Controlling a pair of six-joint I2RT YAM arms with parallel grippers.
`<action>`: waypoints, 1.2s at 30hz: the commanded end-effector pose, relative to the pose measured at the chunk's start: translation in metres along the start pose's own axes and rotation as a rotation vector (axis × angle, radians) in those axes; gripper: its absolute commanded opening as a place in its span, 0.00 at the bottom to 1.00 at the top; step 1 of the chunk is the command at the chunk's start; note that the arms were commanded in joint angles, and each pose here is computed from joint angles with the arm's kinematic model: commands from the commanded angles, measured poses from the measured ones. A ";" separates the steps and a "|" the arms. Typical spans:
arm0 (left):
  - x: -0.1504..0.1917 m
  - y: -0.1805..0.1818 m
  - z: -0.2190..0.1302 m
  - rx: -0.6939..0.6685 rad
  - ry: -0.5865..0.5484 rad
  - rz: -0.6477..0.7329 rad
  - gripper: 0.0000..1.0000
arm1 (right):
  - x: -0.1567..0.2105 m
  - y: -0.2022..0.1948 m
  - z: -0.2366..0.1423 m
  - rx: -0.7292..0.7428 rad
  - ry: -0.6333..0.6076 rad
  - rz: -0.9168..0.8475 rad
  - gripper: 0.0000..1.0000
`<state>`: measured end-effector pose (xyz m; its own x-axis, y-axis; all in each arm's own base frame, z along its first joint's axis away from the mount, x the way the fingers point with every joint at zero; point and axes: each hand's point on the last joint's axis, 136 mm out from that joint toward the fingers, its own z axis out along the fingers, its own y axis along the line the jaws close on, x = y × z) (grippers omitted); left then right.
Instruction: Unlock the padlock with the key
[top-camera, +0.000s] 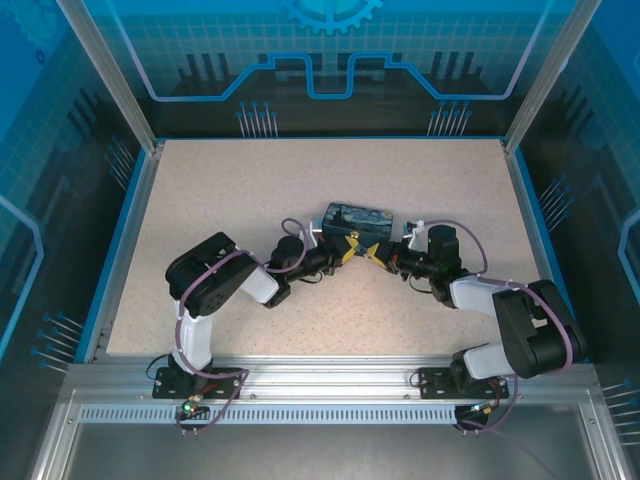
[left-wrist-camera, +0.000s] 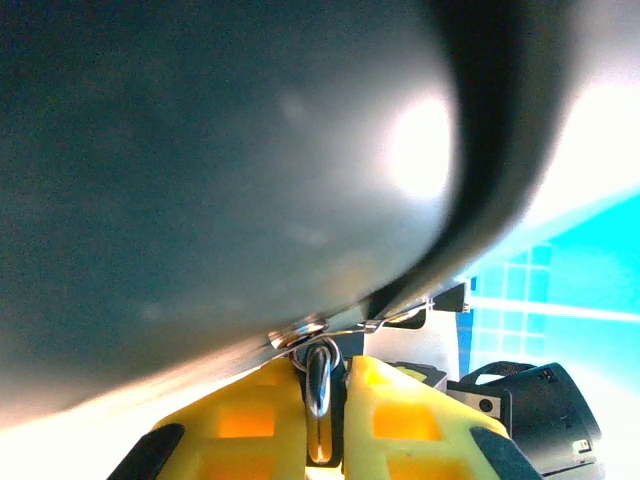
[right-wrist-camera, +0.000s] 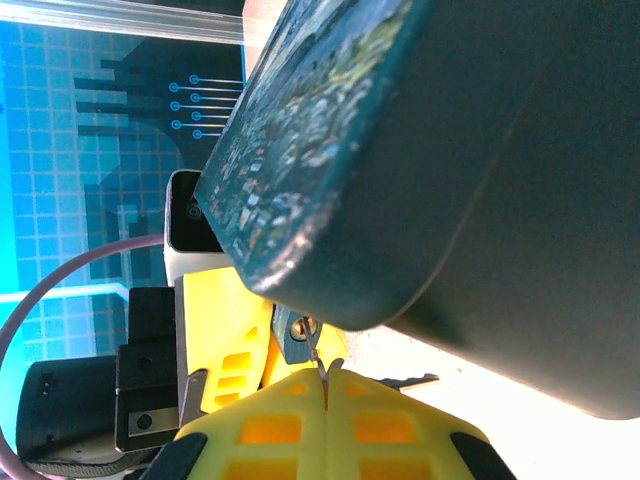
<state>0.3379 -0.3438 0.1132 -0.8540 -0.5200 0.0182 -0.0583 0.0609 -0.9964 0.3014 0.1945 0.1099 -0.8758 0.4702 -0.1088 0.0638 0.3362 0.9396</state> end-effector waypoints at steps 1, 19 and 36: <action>0.015 -0.029 0.006 0.103 0.067 0.033 0.00 | -0.009 0.022 0.007 -0.063 -0.014 -0.029 0.00; 0.017 -0.036 0.006 0.118 0.085 0.032 0.00 | -0.009 0.020 0.013 -0.082 -0.003 0.073 0.00; 0.018 -0.039 0.007 0.124 0.087 0.027 0.00 | -0.007 0.013 0.023 -0.080 0.024 0.152 0.00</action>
<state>0.3420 -0.3409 0.1123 -0.8448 -0.5341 0.0321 -0.0736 0.0567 -0.9957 0.3148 0.2063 0.1055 -0.8600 0.5059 0.0667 0.1950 0.2051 0.9591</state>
